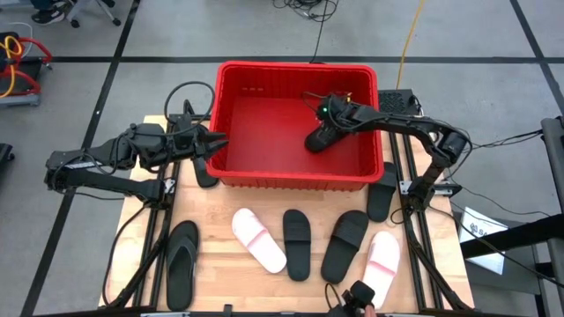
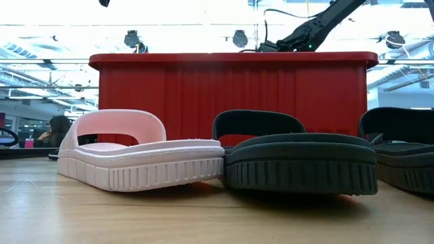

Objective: Pick and place slides into bin
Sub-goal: Put the black slide into the red bin

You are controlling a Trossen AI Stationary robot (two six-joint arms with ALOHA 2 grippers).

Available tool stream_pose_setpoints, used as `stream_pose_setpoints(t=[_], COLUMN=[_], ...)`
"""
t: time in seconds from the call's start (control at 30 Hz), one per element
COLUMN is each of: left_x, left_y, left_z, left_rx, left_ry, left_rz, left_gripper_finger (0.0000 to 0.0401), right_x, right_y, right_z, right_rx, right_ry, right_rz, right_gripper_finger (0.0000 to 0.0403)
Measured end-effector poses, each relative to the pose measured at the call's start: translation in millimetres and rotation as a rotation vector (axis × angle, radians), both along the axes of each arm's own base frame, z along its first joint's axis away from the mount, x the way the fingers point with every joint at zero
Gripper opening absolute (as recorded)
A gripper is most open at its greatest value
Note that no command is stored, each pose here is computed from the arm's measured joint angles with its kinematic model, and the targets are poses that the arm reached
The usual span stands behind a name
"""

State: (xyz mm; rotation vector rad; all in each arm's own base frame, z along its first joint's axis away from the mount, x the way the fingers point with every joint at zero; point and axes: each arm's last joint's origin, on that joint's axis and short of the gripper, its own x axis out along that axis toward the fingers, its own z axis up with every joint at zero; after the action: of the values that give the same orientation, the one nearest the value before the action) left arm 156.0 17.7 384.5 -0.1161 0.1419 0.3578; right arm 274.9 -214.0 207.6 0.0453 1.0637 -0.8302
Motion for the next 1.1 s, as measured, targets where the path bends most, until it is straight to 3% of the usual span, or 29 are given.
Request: stream_pose_setpoints(t=[0.2, 0.37, 0.7, 0.83, 1.0, 1.1], left_x=[0.0, 0.0, 0.0, 0.0, 0.0, 0.0], left_y=[-0.1, -0.1, -0.1, -0.1, -0.1, -0.1], left_z=[0.0, 0.0, 0.0, 0.0, 0.0, 0.0], left_rx=[-0.001, -0.003, -0.003, -0.002, -0.002, -0.002], left_ry=[0.0, -0.001, -0.001, -0.001, -0.001, -0.001], left_rz=[-0.002, -0.002, -0.002, -0.002, -0.002, -0.002], left_gripper_finger=[0.0097, 0.0097, 0.0097, 0.0097, 0.0097, 0.0097], right_x=[-1.6, -7.9, -12.3, -12.4, -12.3, -11.8], right_y=[1.1, 1.3, 1.8, 1.6, 1.4, 0.8], right_z=[-18.8, -27.0, -30.7, -30.6, -30.2, -29.6], right_rx=[0.004, -0.084, -0.141, -0.148, -0.161, -0.176], right_ry=[0.037, 0.119, 0.18, 0.191, 0.222, 0.26], right_rz=[0.016, -0.056, -0.081, -0.072, -0.041, 0.01], right_gripper_finger=[0.0171, 0.0166, 0.0141, 0.0105, 0.0015, 0.0011])
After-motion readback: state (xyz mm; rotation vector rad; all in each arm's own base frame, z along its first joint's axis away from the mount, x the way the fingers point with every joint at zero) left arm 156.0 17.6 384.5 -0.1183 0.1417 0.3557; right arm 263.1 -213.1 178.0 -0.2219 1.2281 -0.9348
